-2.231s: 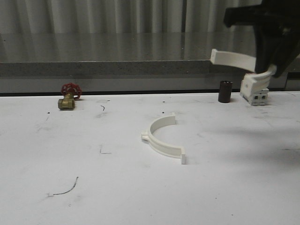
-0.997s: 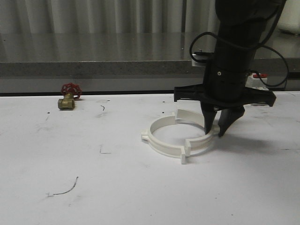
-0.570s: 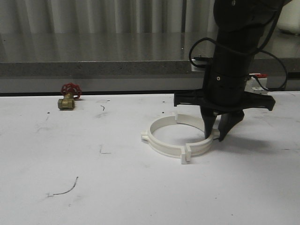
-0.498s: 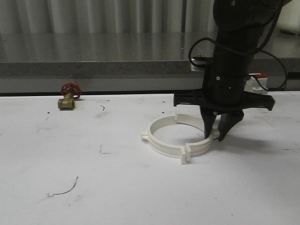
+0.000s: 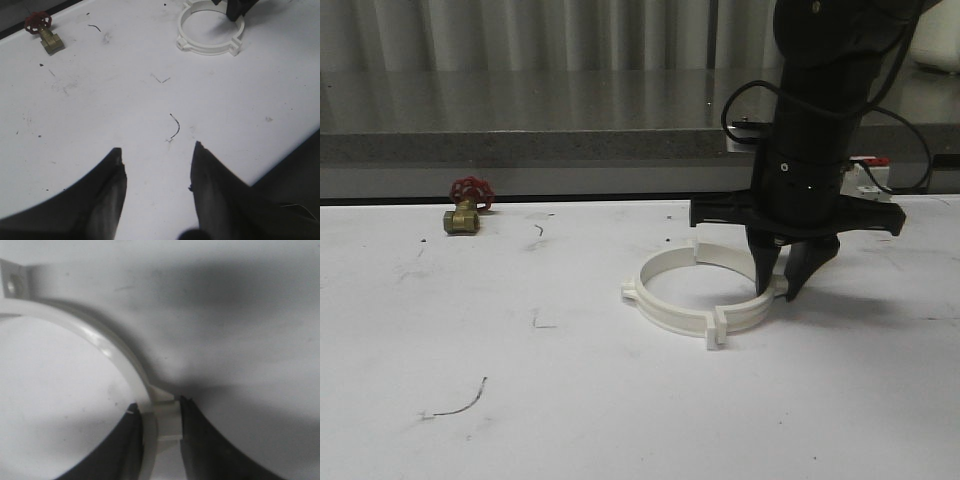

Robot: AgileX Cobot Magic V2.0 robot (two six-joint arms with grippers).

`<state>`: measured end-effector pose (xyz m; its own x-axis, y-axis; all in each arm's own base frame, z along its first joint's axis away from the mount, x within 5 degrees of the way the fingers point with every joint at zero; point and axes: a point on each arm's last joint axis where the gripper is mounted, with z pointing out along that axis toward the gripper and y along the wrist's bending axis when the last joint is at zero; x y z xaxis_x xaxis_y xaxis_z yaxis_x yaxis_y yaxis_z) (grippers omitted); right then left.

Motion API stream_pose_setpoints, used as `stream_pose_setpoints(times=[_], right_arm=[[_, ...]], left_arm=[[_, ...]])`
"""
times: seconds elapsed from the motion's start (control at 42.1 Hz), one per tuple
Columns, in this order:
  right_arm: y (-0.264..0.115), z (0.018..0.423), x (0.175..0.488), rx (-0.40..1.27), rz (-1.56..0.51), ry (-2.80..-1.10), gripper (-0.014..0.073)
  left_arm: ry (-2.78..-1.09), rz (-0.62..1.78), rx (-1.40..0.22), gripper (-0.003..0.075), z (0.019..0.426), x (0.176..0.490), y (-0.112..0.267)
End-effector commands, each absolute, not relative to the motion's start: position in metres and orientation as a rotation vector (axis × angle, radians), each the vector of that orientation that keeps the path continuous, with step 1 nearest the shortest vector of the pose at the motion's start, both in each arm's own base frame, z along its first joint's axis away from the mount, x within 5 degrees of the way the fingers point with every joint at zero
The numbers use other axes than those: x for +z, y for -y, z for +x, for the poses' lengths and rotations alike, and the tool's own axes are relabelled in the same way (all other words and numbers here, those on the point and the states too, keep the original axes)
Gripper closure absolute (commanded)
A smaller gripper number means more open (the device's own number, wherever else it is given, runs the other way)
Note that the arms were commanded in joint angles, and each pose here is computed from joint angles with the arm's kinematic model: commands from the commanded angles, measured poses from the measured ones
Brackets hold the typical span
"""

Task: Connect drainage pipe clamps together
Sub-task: 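Press the held half's ends against the placed half's ends, then open the right gripper and lift it away from the ring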

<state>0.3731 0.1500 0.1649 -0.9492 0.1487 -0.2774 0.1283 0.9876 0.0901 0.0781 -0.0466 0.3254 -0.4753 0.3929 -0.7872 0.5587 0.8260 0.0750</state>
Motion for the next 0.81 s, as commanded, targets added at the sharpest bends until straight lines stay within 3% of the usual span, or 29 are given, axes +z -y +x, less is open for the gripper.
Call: stream_pose_setpoints(times=[0.0,0.142,0.783], right_arm=[[-0.153,0.376,0.188,0.160,0.192,-2.768,0.0375],[-0.154,0.376,0.188,0.165,0.196,-2.769,0.0305],[-0.153,0.372,0.202,0.201,0.223,-2.763,0.0304]], left_arm=[[-2.041,0.662,-0.271,0.0419,0.081,0.338,0.049],[-2.041,0.662,-0.271,0.0419,0.081,0.338,0.049],[-2.041,0.662,-0.271,0.0419,0.081,0.338,0.049]])
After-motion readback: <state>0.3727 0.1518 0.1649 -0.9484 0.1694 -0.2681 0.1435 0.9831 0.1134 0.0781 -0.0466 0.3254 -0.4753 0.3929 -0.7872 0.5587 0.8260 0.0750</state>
